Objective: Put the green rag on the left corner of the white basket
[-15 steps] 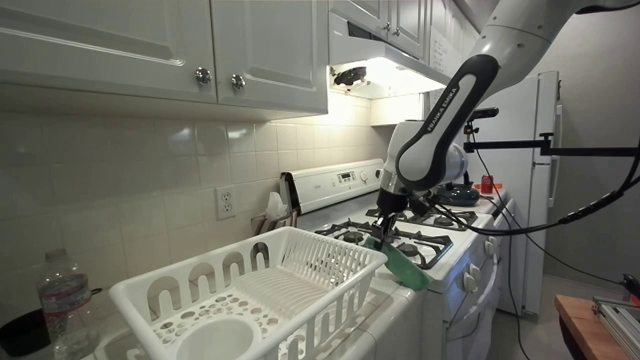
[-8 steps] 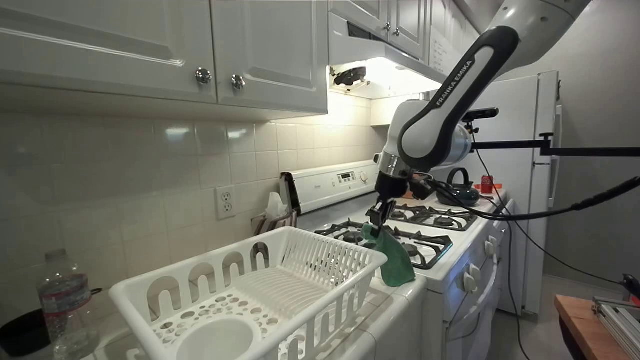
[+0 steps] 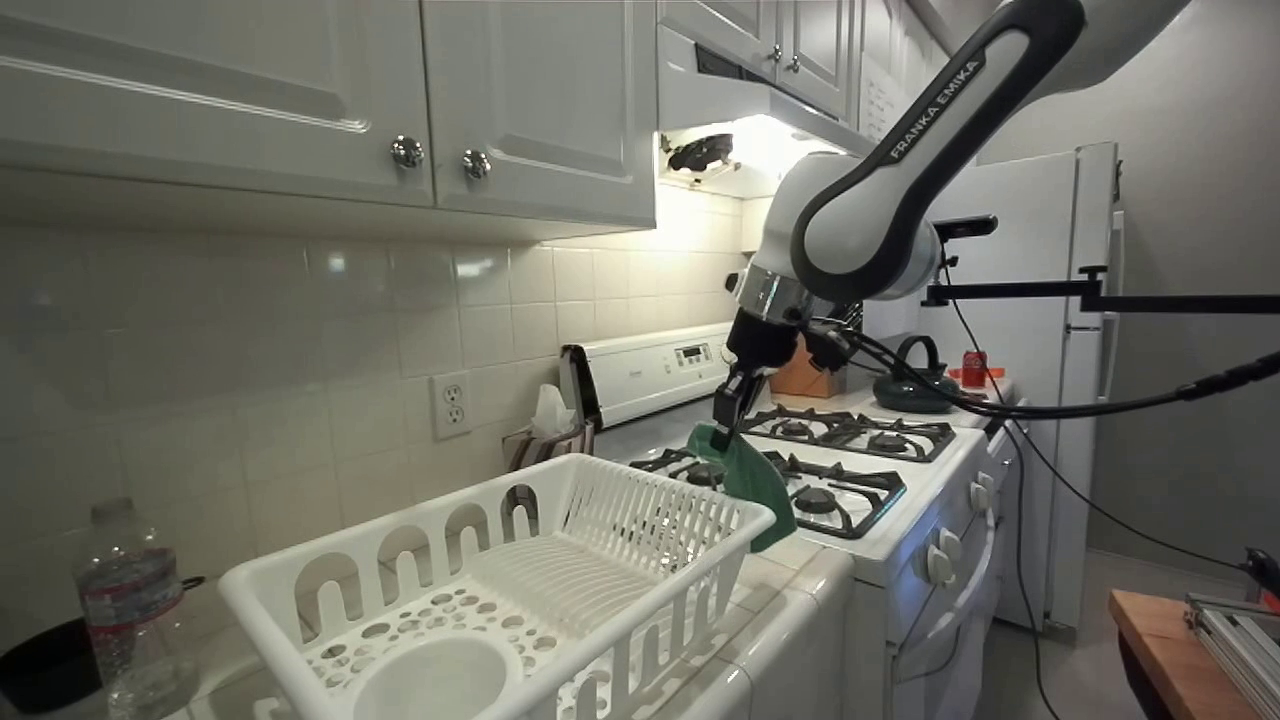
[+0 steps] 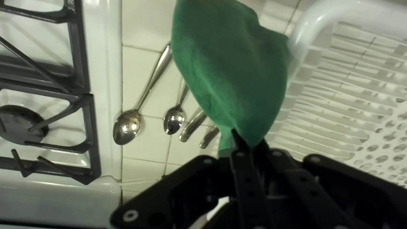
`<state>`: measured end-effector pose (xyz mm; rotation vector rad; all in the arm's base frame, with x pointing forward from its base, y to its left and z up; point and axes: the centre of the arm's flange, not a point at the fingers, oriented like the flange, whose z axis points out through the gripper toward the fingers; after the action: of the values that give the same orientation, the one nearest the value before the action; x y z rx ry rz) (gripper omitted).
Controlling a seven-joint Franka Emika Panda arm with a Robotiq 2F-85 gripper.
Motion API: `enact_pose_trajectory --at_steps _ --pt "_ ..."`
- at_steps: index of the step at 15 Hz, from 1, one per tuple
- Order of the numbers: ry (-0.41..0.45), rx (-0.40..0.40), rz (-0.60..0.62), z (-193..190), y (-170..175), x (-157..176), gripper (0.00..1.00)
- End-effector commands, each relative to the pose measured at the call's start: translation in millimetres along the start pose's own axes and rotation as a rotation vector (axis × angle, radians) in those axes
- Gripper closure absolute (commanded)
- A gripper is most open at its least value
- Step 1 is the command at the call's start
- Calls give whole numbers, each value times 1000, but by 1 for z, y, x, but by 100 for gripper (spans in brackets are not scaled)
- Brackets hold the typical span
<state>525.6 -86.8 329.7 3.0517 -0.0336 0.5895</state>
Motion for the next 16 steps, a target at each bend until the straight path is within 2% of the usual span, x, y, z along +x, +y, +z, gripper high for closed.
enact_pose_trajectory --at_steps 1,7,8,16 --pt "28 36 -63 -19 -24 15 98" --pt "83 75 -210 -32 -74 45 98" --pt "81 59 -171 -26 -68 34 92" --pt "92 65 -199 -30 -76 39 92"
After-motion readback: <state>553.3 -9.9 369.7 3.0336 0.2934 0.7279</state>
